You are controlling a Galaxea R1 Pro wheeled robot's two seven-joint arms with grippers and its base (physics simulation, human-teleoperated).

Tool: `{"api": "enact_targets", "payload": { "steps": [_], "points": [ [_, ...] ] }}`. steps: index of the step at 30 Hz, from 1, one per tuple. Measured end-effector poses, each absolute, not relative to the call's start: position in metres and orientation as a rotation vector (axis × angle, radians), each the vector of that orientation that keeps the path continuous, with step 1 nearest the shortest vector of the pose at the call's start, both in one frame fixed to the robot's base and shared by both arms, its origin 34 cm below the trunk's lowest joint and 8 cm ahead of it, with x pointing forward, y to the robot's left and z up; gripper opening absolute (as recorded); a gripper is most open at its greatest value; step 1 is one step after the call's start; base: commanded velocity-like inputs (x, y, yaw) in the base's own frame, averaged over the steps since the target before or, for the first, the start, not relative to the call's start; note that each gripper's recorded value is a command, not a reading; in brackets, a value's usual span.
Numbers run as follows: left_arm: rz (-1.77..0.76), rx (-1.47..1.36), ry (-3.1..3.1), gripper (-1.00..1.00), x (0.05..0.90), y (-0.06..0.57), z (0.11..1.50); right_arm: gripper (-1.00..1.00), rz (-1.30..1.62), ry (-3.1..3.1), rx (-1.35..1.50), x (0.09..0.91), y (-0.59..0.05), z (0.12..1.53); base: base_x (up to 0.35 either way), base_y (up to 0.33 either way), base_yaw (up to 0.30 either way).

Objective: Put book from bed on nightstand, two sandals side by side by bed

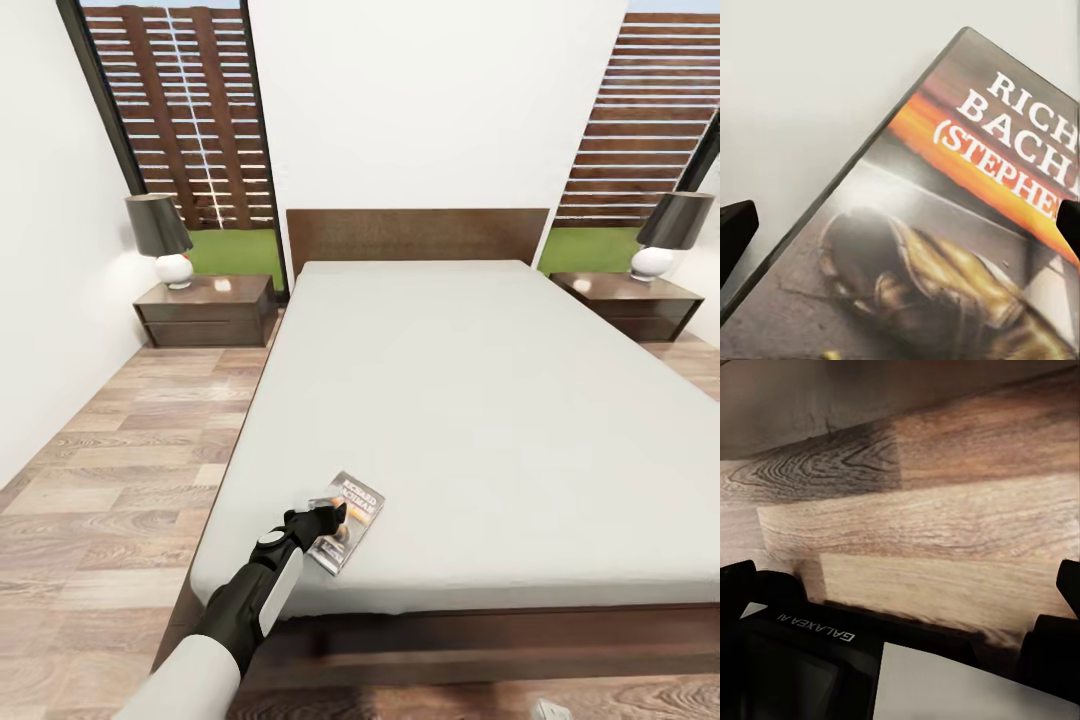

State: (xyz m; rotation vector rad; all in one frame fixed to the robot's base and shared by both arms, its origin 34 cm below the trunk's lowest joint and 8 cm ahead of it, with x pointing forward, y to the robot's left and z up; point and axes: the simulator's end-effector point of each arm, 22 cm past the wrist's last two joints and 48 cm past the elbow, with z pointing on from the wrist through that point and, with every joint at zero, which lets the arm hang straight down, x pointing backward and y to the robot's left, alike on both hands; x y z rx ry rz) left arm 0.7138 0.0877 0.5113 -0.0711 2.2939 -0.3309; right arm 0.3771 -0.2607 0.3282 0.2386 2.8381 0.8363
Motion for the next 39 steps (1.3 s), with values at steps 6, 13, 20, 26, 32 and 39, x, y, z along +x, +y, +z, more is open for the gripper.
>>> {"api": "enact_targets", "payload": {
  "steps": [6, 13, 20, 26, 32, 39],
  "points": [
    [-0.331, -0.071, 2.293, 1.00, 0.7138, 0.0877, 0.5116, 1.00, 0.836, 2.838, 0.238, 0.3770, -0.2607, 0.3284, -0.030, 0.000, 0.000],
    [-0.330, -0.071, 2.294, 1.00, 0.7137, 0.0878, 0.5116, 1.00, 0.836, 2.838, 0.238, 0.3770, -0.2607, 0.3284, 0.002, 0.000, 0.000],
    [-0.331, -0.071, 2.293, 1.00, 0.7137, 0.0877, 0.5119, 1.00, 0.836, 2.838, 0.238, 0.3770, -0.2605, 0.3285, 0.200, 0.000, 0.000],
    [-0.331, -0.071, 2.293, 1.00, 0.7138, 0.0877, 0.5117, 1.00, 0.836, 2.838, 0.238, 0.3770, -0.2607, 0.3284, 0.046, 0.000, 0.000],
    [-0.331, -0.071, 2.293, 1.00, 0.7137, 0.0877, 0.5116, 1.00, 0.836, 2.838, 0.238, 0.3770, -0.2607, 0.3284, 0.018, 0.000, 0.000],
    [-0.331, -0.071, 2.293, 1.00, 0.7137, 0.0877, 0.5118, 1.00, 0.836, 2.838, 0.237, 0.3769, -0.2607, 0.3285, 0.175, 0.000, 0.000]
  ]
}}
